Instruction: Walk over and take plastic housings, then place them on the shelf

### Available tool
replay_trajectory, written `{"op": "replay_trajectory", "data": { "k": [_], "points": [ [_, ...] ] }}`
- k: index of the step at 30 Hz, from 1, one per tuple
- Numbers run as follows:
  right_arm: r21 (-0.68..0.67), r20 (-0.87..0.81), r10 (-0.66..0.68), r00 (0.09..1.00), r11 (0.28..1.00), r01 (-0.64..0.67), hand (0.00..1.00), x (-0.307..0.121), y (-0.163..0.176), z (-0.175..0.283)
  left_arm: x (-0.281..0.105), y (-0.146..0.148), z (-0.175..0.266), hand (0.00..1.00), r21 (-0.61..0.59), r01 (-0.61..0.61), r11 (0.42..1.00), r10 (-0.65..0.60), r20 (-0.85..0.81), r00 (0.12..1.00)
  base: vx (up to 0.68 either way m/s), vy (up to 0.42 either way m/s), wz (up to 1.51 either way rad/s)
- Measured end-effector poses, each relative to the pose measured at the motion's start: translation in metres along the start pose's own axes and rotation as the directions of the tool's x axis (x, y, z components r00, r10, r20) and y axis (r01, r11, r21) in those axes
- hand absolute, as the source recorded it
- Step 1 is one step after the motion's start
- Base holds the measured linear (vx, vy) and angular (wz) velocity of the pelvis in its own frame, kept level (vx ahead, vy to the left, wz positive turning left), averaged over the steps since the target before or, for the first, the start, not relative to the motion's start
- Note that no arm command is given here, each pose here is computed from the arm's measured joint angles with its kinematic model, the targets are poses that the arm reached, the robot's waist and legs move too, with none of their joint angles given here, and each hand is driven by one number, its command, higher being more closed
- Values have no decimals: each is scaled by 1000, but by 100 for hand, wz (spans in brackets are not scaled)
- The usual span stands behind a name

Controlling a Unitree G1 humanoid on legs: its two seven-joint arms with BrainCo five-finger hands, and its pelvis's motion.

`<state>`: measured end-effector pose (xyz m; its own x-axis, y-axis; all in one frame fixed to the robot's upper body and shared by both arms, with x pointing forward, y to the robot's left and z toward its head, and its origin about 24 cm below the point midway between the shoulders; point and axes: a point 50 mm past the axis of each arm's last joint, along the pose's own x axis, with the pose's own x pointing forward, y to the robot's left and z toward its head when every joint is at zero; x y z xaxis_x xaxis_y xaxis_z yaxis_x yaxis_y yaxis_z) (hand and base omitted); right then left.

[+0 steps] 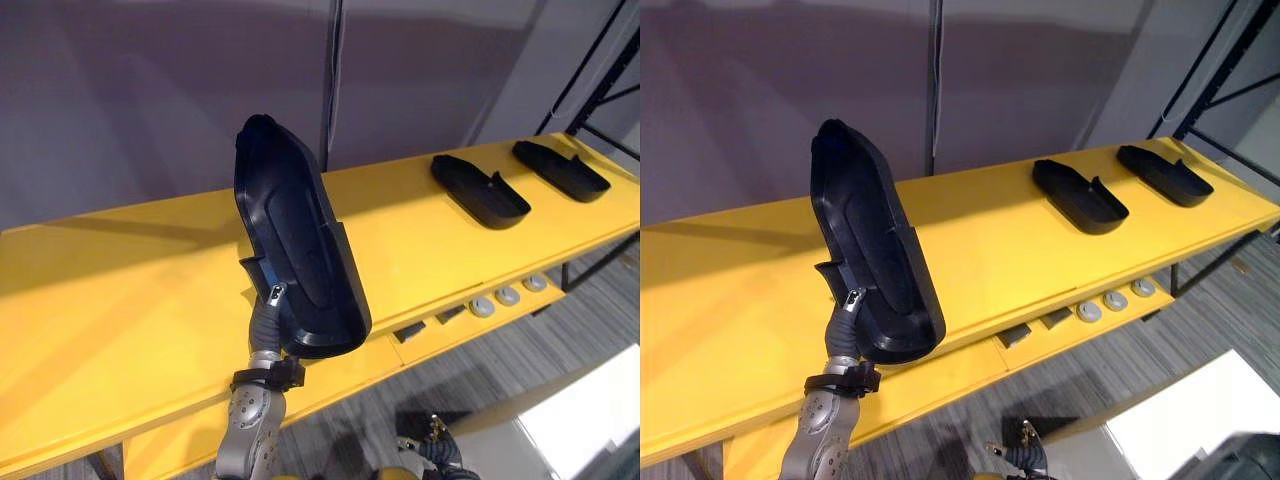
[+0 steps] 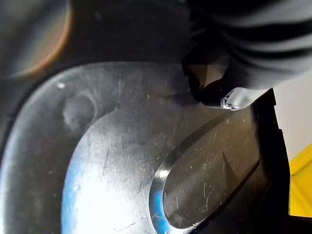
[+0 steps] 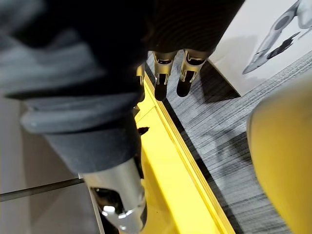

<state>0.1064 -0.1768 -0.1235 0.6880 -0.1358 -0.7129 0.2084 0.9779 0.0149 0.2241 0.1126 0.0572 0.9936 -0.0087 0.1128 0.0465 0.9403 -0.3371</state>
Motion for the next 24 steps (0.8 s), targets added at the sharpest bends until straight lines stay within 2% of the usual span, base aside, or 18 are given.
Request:
{"op": "replay_trajectory", "data": {
  "k": [4,11,18,21,24],
  "points": [
    [0,12,6,1000,1000,-6,0,2,2,4,0,-1,-4,100,-1,-8,1000,8,-16,1000,296,-115,1],
    [6,-7,3,1000,1000,-3,0,1,2,-1,8,-6,-15,100,109,-4,994,10,-47,999,182,-90,-9],
    [-24,-53,-16,998,1000,14,0,0,-9,-11,8,0,-36,100,183,-45,982,72,-140,987,43,42,-4],
    [-7,-97,5,995,1000,-5,0,6,2,-16,14,6,-49,100,225,-47,973,93,-197,976,-65,84,35],
    [-28,-67,35,997,999,-37,0,15,8,-3,19,13,-57,100,250,-83,965,141,-225,964,-73,83,-5]
  ]
}}
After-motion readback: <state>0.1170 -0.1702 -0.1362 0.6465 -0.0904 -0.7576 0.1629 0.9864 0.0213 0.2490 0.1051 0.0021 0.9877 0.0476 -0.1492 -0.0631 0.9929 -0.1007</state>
